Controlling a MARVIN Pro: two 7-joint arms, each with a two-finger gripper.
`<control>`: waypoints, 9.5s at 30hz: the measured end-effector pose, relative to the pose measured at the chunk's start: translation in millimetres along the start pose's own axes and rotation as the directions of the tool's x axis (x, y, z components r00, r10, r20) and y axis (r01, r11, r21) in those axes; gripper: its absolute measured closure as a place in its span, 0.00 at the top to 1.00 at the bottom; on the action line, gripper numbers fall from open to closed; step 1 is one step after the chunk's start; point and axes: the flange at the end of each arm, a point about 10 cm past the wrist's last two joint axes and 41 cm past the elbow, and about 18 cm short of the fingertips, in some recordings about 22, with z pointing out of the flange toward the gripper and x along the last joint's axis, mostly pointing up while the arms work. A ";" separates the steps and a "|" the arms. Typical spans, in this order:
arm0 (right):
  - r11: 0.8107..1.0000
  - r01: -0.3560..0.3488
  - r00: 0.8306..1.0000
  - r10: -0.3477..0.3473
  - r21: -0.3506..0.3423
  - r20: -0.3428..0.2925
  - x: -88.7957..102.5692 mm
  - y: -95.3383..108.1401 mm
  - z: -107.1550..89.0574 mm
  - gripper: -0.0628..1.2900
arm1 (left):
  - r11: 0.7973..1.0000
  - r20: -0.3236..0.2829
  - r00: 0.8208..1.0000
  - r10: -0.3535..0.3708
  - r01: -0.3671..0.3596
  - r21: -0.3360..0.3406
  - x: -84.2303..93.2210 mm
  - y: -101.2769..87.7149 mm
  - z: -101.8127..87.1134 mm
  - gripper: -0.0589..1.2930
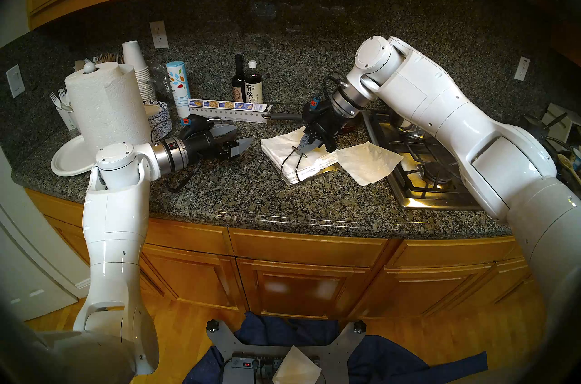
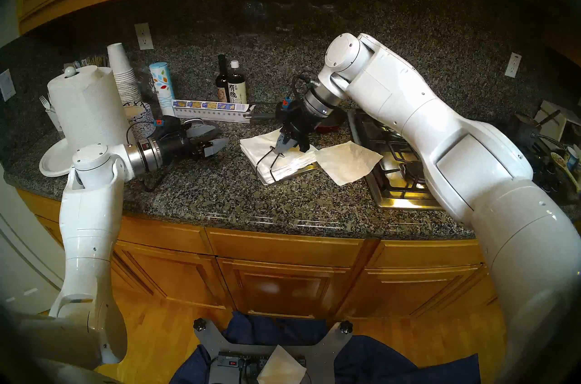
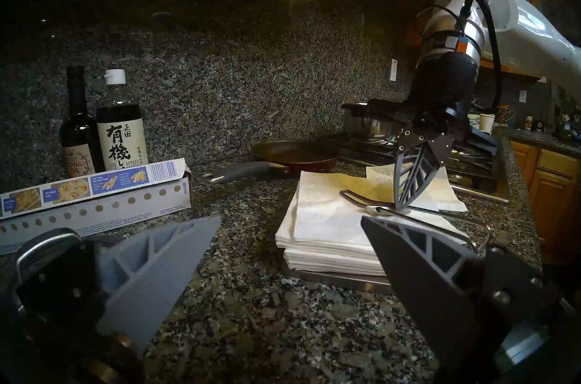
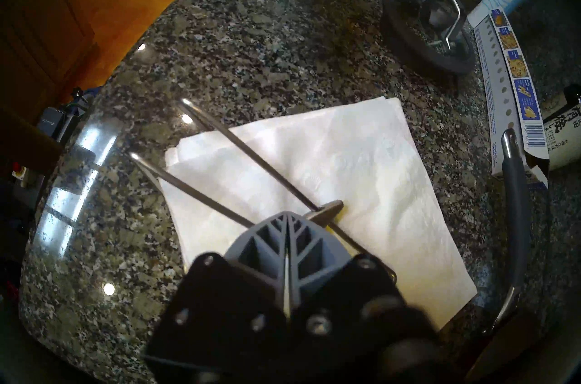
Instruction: Take napkin out of napkin holder
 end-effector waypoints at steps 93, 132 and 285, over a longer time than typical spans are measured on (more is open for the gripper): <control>0.975 -0.133 0.991 0.126 -0.176 -0.054 -53.7 7.2 -15.2 0.06 | 0.965 0.139 0.986 0.094 -0.056 -0.256 21.8 16.5 106.2 0.44; 0.973 -0.141 0.988 0.127 -0.185 -0.086 -58.2 24.4 0.3 0.17 | 0.967 0.121 0.988 0.095 -0.062 -0.249 23.2 8.0 98.3 0.76; 0.994 -0.028 0.994 0.038 -0.101 0.101 -25.7 48.9 0.1 0.29 | 0.976 0.101 0.992 0.070 -0.047 -0.215 15.9 8.7 82.9 0.94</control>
